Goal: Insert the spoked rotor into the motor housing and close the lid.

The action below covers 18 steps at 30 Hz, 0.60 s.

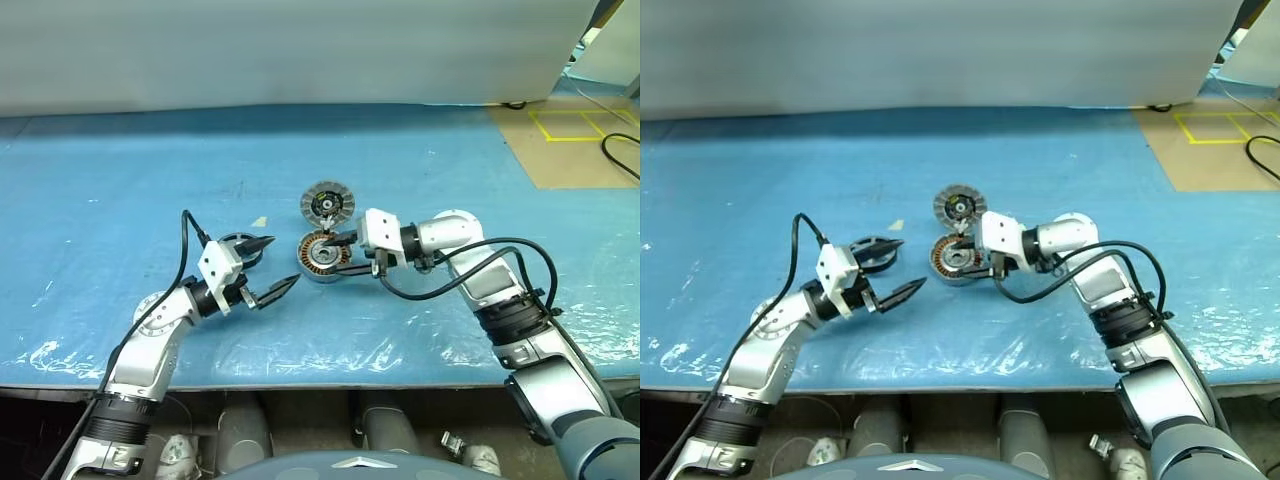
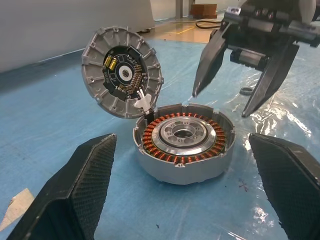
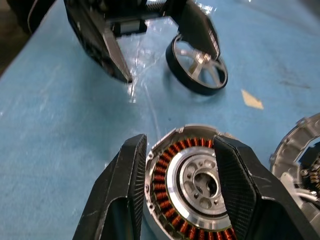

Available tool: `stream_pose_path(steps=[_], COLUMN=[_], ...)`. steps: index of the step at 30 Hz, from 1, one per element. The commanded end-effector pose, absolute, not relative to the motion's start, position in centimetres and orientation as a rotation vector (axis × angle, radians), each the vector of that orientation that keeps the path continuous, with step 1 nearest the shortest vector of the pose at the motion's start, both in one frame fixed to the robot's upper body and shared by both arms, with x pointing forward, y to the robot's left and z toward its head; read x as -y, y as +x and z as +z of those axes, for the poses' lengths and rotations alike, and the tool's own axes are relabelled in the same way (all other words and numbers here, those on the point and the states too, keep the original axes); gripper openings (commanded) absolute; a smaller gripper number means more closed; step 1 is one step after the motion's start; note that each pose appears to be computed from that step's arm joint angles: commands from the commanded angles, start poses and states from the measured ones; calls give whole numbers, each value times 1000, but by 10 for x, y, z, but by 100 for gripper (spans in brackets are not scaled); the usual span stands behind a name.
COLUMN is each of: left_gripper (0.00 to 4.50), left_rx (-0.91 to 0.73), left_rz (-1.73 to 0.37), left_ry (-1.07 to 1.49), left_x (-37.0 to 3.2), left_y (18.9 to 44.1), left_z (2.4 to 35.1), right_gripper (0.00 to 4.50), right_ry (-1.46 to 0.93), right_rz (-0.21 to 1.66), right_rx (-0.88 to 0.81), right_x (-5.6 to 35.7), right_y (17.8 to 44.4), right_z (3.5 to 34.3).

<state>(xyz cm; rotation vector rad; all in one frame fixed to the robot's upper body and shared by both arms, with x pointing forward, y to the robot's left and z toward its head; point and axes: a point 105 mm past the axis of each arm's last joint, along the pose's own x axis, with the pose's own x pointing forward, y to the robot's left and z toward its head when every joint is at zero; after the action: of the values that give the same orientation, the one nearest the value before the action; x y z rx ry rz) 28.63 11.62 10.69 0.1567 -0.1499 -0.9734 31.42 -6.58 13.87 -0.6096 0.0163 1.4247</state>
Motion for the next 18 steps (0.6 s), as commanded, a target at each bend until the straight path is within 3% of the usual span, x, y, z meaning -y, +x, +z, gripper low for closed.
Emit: stream_pose_path(steps=[1, 12, 18], left_gripper=[450, 450, 450], left_rx=[191, 176, 174], left_rz=[-1017, -1080, -1095], left_ry=[158, 134, 128], left_x=[-107, -96, -94], left_y=[281, 280, 283], left_z=[116, 112, 111], right_gripper=[223, 223, 223], right_ry=[-520, -459, -459], right_rz=[1335, 883, 771], right_rx=[60, -84, -174], right_x=[79, 165, 196], right_y=[313, 319, 310], right_z=[161, 127, 103])
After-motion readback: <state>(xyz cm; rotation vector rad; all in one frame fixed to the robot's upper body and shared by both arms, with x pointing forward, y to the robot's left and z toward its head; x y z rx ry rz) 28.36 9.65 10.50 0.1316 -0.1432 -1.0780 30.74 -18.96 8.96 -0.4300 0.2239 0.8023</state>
